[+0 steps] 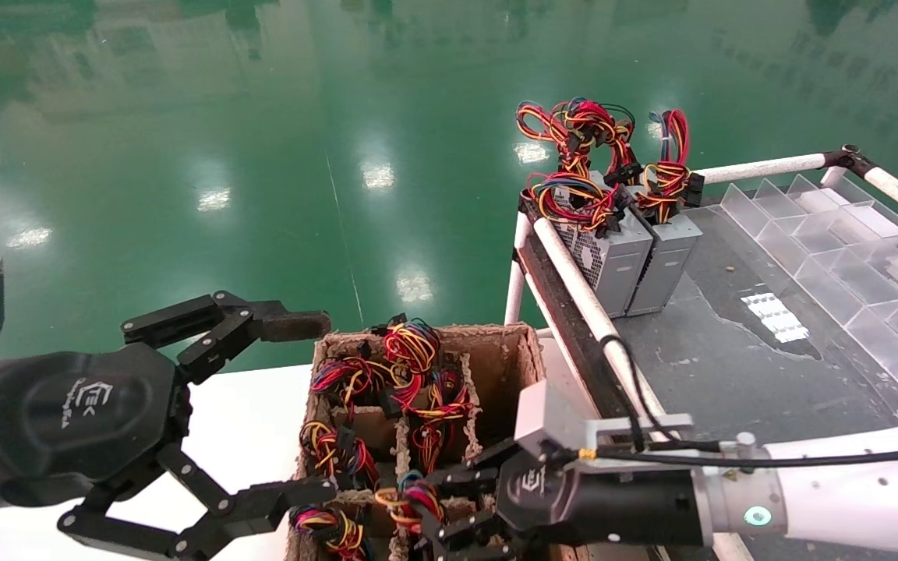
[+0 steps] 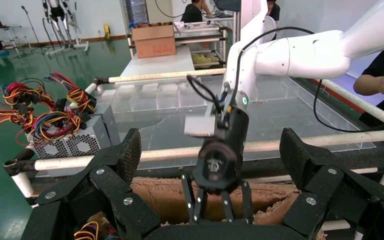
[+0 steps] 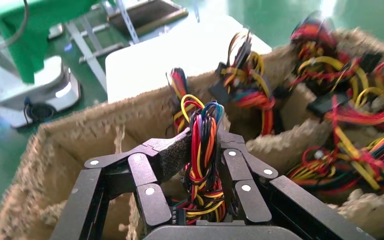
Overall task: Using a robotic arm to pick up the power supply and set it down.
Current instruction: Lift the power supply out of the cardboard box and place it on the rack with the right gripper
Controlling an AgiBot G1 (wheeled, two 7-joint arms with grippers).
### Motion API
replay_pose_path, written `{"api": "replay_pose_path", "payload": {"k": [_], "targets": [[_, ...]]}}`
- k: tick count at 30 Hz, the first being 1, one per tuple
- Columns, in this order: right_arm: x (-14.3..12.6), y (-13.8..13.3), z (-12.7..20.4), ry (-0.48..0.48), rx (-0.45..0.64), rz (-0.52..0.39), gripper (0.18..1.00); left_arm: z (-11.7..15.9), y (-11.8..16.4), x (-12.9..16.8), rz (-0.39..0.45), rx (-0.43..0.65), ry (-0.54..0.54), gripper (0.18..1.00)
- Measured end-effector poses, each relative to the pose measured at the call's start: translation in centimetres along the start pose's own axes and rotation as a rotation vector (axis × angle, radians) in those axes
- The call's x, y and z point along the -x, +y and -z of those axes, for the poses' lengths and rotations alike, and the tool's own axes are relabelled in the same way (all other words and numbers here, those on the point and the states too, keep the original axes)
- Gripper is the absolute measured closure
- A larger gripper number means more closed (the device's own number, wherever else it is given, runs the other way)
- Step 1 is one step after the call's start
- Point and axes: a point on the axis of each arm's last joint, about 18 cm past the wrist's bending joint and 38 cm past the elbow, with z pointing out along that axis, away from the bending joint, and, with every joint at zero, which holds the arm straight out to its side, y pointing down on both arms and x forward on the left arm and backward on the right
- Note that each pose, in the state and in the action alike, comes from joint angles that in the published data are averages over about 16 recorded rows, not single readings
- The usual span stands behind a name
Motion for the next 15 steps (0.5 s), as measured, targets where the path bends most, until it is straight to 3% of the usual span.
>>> {"api": "replay_pose_path", "payload": {"k": [15], "targets": [[-1.2, -6.1, 6.7, 0.088, -0.204, 0.056, 0.984, 0.0, 0.0, 0.0, 0.0, 0.0, 0.0, 0.183]]}}
